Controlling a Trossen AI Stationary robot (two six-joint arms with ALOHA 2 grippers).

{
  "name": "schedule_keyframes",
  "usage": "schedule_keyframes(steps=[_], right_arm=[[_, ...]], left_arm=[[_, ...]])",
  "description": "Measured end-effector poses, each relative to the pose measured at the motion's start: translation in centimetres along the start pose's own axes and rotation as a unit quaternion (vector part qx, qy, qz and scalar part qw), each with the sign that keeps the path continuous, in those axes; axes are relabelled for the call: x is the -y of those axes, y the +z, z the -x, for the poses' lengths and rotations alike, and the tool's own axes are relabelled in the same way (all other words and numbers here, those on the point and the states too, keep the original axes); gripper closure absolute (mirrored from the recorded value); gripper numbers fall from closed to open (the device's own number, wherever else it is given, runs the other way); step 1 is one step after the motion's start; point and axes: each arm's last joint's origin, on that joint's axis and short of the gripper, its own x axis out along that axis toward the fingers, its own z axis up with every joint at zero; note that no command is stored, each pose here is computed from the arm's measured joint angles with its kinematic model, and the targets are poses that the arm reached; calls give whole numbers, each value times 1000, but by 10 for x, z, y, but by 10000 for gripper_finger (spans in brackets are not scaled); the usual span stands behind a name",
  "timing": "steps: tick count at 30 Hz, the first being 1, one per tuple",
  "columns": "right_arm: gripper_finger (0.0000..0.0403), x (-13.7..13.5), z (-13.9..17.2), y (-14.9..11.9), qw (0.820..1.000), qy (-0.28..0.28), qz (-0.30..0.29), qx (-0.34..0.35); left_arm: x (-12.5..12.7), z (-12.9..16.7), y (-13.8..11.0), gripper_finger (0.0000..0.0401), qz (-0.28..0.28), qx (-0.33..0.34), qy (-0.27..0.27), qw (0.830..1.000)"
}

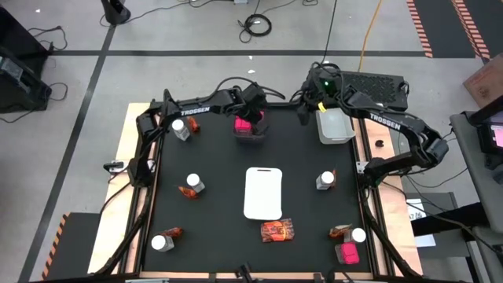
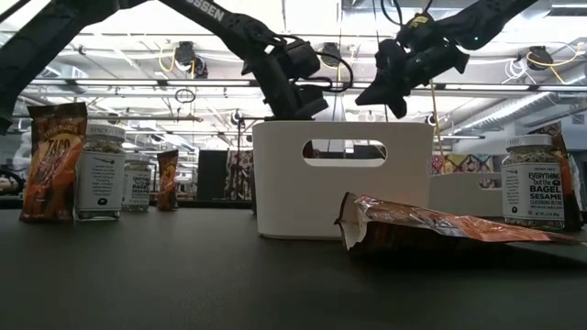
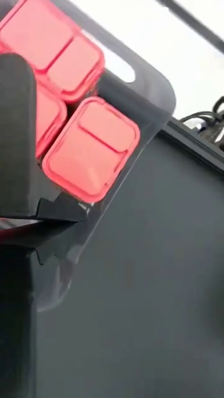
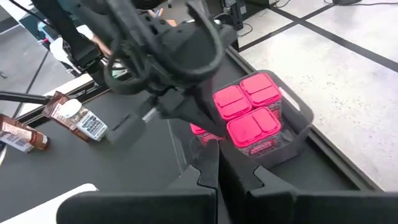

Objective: Sort spices by type
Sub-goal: Put the red seasoning can into the black bin

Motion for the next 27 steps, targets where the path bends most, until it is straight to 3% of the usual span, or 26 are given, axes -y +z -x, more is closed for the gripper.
schedule_keyframes(steps=[8, 19, 27], right_arm=[[403, -8, -4, -1, 1000, 11, -2, -5], [403, -12, -7, -1, 1000, 3, -2, -6], [403, -10, -7, -2, 1000, -21, -2, -6]], left_arm=[[1, -2, -1, 398, -84, -4, -12, 996], [0, -17, -8, 399, -125, -27, -25, 991], [-2, -27, -9, 400, -140, -33, 22, 989]])
